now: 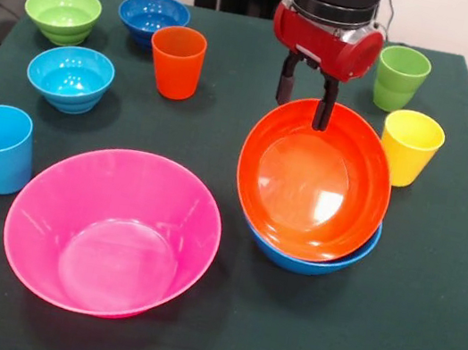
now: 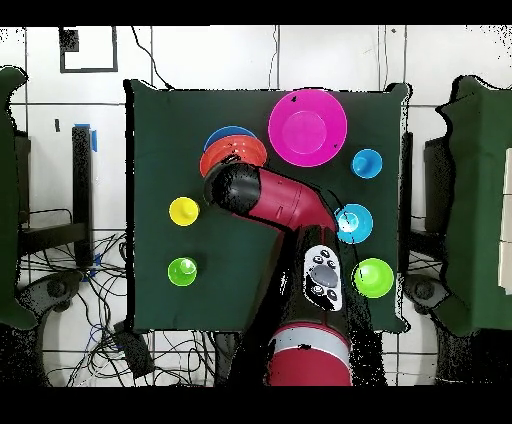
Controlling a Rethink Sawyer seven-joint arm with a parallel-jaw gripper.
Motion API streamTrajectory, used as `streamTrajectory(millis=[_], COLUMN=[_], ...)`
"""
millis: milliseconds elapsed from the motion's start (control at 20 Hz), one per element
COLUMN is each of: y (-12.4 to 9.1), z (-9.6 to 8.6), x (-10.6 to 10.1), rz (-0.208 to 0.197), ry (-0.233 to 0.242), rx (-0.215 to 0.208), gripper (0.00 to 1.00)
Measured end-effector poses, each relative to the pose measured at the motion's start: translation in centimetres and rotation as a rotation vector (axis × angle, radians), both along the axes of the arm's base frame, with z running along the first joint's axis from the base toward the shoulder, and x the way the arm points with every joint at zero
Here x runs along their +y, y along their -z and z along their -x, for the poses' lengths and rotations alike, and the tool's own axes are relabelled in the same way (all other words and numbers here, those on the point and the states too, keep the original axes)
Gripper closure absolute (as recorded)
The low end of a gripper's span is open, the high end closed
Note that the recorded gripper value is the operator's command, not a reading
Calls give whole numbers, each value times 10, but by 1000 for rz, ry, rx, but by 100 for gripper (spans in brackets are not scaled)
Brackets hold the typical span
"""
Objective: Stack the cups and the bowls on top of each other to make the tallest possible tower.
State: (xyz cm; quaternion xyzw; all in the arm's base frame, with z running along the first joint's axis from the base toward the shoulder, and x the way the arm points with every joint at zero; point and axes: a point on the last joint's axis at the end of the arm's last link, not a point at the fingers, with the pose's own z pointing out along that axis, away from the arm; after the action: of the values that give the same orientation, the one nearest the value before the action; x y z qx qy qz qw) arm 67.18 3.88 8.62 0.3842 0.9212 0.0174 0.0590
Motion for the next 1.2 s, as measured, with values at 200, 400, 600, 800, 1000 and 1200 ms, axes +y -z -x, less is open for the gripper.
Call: streamTrajectory(millis=[200,400,600,800,1000,1200], y=[0,0,0,0,-5,-21], z=[0,0,0,-2,-3,-4], x=[1,2,2,-2,-1,0], rz=[1,2,1,0,-2,-12], ry=[-2,-3,-3,3,2,1], rx=[0,0,0,-10,-14,-6], gripper=[0,0,0,0,0,0])
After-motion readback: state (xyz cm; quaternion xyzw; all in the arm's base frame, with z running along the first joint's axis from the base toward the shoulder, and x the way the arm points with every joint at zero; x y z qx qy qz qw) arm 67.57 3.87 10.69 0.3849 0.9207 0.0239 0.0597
